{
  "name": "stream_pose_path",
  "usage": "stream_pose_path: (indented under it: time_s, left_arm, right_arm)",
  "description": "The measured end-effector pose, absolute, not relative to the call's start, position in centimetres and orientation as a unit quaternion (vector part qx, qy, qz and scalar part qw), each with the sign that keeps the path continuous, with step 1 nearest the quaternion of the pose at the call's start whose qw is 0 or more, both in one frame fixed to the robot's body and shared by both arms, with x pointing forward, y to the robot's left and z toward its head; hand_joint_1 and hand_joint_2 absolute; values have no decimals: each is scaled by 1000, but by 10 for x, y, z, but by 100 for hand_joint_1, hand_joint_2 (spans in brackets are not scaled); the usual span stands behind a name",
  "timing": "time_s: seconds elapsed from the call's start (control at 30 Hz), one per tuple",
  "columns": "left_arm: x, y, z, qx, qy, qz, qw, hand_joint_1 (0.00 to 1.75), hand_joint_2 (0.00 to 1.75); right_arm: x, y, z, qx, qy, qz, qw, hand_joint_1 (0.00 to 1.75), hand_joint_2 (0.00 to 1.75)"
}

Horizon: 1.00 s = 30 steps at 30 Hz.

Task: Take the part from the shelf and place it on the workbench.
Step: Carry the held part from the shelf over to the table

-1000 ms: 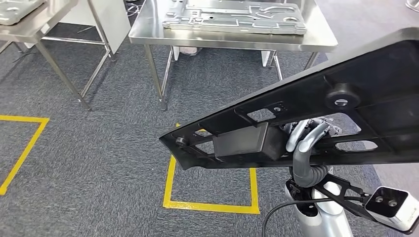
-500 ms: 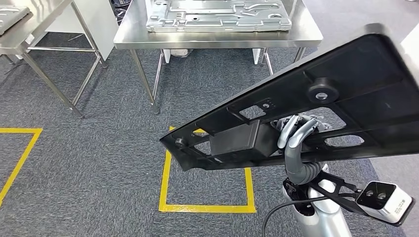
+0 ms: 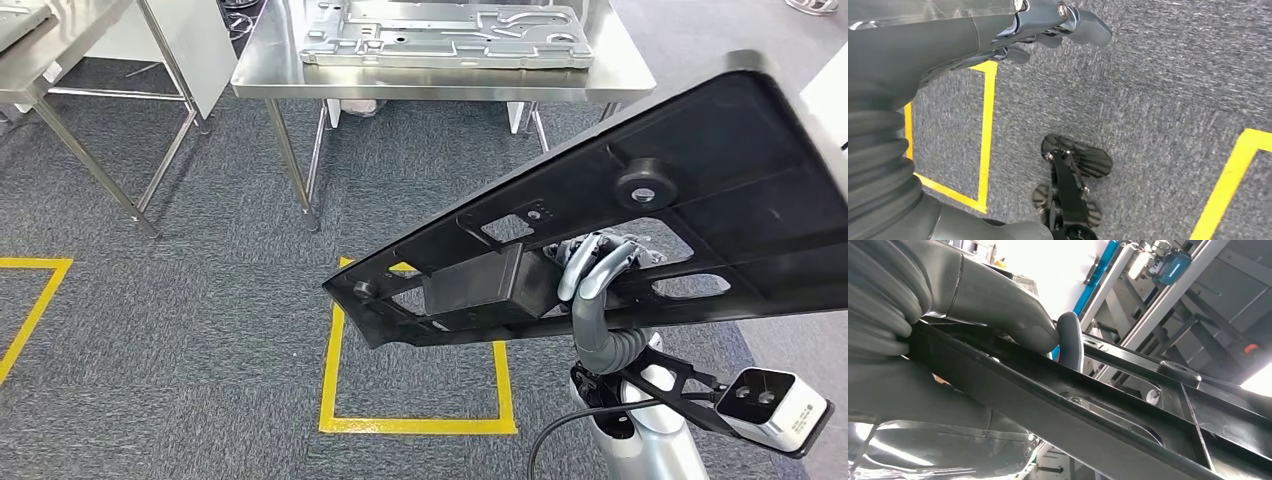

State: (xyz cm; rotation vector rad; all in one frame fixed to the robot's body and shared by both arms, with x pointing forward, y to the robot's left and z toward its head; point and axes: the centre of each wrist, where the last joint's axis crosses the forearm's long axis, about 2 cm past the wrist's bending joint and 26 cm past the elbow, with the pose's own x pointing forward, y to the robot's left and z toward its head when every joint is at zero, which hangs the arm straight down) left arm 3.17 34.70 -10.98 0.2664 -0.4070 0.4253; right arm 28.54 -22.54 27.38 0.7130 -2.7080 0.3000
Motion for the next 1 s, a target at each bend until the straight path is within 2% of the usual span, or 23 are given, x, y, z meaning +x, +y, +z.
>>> stream_pose_path:
  time_s: [0.7, 1.0]
  left_arm:
    - [32, 352, -109, 131, -204, 206, 948, 0, 175]
    - [30, 350, -110, 133, -202, 209, 948, 0, 175]
  right_arm:
    - [286, -220, 273, 239, -952, 97, 164, 175, 175]
    - [288, -220, 271, 234, -948, 97, 195, 175, 175]
